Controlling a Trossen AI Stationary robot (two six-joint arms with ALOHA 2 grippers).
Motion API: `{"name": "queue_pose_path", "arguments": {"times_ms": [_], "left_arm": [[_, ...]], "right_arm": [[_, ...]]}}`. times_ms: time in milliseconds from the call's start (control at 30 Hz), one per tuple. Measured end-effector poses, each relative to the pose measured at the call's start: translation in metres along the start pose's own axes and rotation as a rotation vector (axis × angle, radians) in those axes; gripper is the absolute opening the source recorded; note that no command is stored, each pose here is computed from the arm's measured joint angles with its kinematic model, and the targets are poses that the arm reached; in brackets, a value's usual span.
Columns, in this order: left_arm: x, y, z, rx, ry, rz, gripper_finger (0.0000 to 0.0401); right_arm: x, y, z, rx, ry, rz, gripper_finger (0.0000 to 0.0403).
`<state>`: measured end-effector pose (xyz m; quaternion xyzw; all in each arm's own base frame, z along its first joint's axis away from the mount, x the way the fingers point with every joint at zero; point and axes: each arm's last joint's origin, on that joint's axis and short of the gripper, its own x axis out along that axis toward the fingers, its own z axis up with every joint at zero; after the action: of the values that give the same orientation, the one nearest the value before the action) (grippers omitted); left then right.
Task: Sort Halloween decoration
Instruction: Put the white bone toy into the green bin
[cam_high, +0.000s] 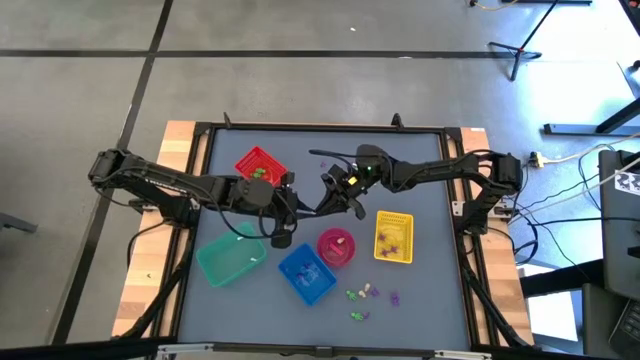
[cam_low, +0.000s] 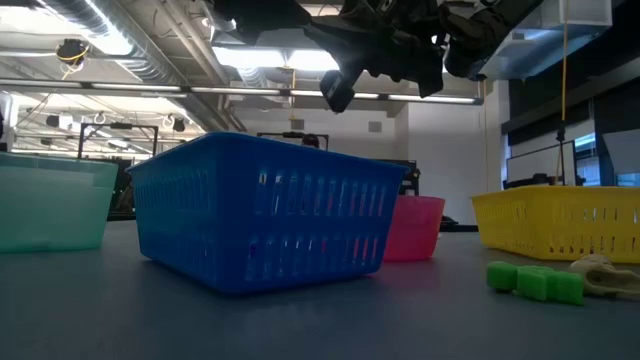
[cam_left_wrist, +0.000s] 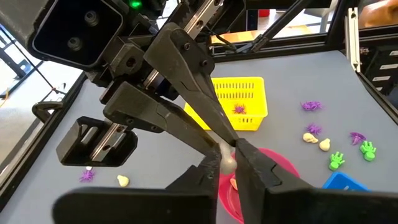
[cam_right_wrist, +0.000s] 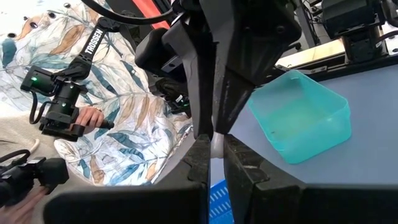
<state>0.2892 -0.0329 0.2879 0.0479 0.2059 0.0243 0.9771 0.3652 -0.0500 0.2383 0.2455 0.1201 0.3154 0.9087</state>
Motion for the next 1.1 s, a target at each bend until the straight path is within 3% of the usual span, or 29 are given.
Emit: {"name": "queue_pose_path", "arguments": {"times_ms": [500, 833, 1100], "left_arm": [[0.000, 0.000, 0.000, 0.000, 0.000, 0.001, 0.0006], [0.000, 0.000, 0.000, -0.001, 0.003, 0.001, 0.0006], [-0.006, 0.000, -0.002, -0.120, 0.043, -0.051, 0.0006]], "right_arm": [[0.000, 0.000, 0.000, -0.008, 0.000, 0.001, 0.0030], [0.000, -0.002, 0.001, -0.010, -0.033, -0.066, 0.0133], [-0.015, -0.012, 0.006, -0.003, -0.034, -0.060, 0.0147]]}}
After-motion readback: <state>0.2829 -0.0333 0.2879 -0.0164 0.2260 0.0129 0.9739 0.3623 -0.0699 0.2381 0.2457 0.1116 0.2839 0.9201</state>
